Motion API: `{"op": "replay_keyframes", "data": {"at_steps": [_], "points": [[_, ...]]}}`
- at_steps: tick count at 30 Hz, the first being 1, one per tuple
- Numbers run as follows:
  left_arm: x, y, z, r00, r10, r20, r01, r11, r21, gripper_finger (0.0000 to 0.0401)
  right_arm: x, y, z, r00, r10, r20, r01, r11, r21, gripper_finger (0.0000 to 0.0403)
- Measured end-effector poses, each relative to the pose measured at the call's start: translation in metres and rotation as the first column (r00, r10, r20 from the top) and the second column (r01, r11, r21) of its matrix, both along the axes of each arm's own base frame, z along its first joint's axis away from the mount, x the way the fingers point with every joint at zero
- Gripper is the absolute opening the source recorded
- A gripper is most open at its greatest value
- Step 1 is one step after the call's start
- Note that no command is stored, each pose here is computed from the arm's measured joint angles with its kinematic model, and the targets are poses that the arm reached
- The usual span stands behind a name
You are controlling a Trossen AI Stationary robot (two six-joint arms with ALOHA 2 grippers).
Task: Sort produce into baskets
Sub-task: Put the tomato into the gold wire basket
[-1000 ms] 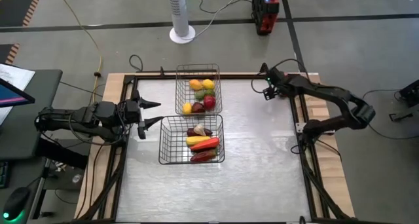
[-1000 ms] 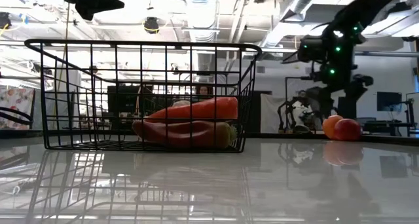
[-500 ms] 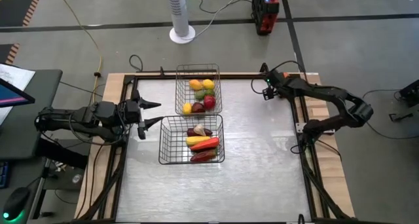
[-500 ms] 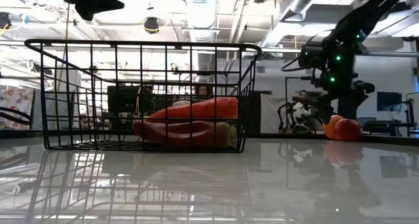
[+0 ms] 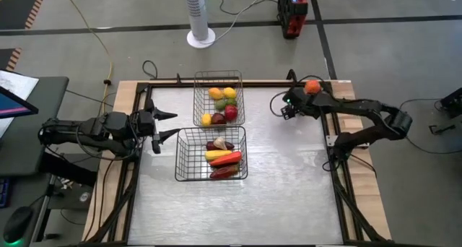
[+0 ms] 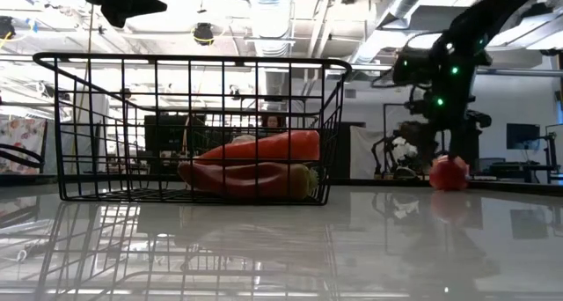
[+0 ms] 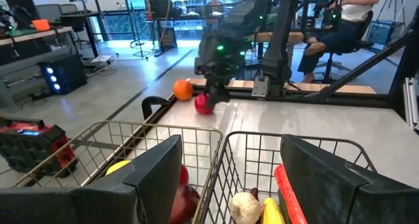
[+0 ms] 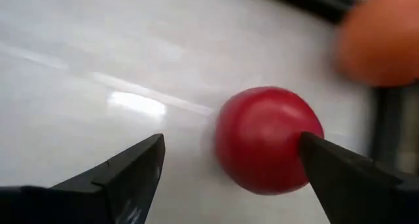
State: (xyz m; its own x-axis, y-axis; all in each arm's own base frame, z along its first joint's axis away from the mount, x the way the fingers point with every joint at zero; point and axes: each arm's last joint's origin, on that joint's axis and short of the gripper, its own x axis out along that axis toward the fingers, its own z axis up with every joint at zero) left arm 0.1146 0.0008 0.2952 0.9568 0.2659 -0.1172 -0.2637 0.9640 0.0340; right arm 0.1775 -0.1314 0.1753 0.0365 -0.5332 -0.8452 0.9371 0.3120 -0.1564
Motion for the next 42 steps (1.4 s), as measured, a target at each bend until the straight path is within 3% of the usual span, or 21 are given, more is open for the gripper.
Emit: {"op": "replay_keyframes", "data": {"at_steps": [6, 10, 16, 21, 29, 36, 39, 42], "points": [[0.0, 0.0, 0.0, 1.0, 0.0, 0.003, 0.0, 1.0, 0.0, 0.0249, 0.031, 0.045, 0.017, 0.959, 0.214, 0.184, -0.229, 0.971, 0.062, 0.0376], [0.0, 0.0, 0.001, 1.0, 0.001, 0.01, -0.001, 1.0, -0.003, 0.0249, 0.048, 0.066, 0.039, 0.908, 0.327, 0.263, -0.332, 0.943, -0.028, 0.0376], [0.0, 0.0, 0.001, 1.0, -0.003, 0.012, 0.003, 1.0, -0.011, 0.0249, 0.05, 0.071, 0.043, 0.92, 0.344, 0.191, -0.331, 0.939, -0.094, 0.0376], [0.0, 0.0, 0.001, 1.0, -0.002, 0.01, 0.002, 1.0, -0.01, 0.0249, 0.057, 0.069, 0.023, 0.929, 0.339, 0.147, -0.333, 0.941, -0.062, 0.0376], [0.0, 0.0, 0.0, 1.0, -0.003, 0.004, 0.003, 1.0, -0.005, 0.0249, 0.085, 0.079, 0.001, 0.871, 0.447, 0.204, -0.443, 0.894, -0.064, 0.0376], [0.0, 0.0, -0.001, 1.0, -0.003, -0.006, 0.003, 1.0, -0.004, 0.0249, 0.087, 0.088, 0.002, 0.856, 0.474, 0.205, -0.471, 0.88, -0.07, 0.0376], [0.0, 0.0, -0.001, 1.0, -0.002, -0.008, 0.002, 1.0, -0.004, 0.0249, 0.085, 0.096, 0.011, 0.82, 0.533, 0.208, -0.524, 0.845, -0.103, 0.0376], [0.0, 0.0, -0.001, 1.0, -0.002, -0.007, 0.002, 1.0, -0.004, 0.0249, 0.085, 0.109, 0.017, 0.757, 0.628, 0.18, -0.614, 0.778, -0.136, 0.0376]]}}
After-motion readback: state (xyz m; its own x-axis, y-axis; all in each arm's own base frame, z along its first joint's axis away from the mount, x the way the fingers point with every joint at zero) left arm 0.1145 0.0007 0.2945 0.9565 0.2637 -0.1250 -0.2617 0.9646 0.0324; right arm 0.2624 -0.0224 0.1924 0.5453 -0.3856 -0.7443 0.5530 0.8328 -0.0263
